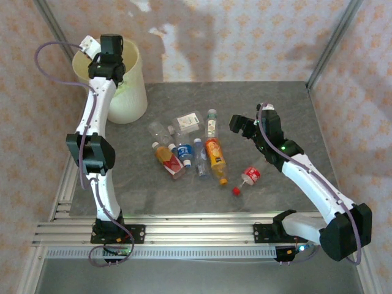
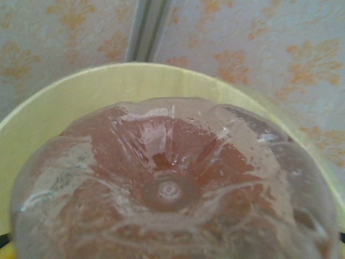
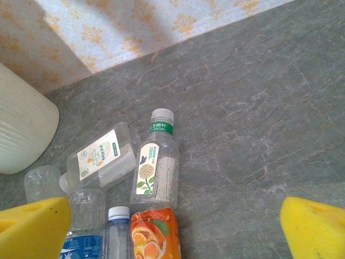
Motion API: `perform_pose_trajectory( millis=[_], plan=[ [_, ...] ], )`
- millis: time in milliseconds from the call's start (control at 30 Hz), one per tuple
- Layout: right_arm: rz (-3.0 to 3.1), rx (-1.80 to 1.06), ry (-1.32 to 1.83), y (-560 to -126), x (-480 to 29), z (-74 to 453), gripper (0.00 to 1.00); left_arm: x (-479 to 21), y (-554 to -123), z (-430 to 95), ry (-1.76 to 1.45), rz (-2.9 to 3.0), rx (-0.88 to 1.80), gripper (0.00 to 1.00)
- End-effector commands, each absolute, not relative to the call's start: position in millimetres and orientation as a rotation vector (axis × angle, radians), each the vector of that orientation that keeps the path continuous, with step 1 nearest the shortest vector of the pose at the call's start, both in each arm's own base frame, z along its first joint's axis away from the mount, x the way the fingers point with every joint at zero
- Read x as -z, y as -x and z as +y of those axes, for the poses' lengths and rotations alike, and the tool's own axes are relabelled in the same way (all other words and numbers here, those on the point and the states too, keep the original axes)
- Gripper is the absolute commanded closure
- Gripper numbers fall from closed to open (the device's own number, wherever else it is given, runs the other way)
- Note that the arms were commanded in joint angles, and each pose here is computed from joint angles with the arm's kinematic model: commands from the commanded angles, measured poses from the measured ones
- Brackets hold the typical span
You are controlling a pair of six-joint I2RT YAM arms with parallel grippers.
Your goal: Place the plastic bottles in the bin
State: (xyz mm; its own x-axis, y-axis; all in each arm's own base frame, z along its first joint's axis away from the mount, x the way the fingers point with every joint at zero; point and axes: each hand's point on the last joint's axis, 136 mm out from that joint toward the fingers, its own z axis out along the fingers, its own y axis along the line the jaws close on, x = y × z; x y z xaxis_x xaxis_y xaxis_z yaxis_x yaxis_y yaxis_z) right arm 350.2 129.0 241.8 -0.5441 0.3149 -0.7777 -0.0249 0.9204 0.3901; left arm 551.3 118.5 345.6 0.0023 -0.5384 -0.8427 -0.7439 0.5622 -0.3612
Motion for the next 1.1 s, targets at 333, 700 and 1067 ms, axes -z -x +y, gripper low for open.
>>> perform_pose_trajectory(
  millis=[333,700,1067],
  plan=[
    [2.093,-0.408,-0.208,-347.0,-249.2,120.4,0.01,-347.1,-521.3,132.9,1.266,1.592,-0.238,0.15],
    [2.098,-0.424,-0.205,-349.9,-234.5,124.4,0.01,-365.2,-531.7,110.5,1.193,1.622,-0.041,0.09],
    [2.239,-0.513,-0.138,-330.0,-182.5,141.3,0.01,-395.4,-529.5,73.8,1.048,1.645,0.127,0.00]
  ],
)
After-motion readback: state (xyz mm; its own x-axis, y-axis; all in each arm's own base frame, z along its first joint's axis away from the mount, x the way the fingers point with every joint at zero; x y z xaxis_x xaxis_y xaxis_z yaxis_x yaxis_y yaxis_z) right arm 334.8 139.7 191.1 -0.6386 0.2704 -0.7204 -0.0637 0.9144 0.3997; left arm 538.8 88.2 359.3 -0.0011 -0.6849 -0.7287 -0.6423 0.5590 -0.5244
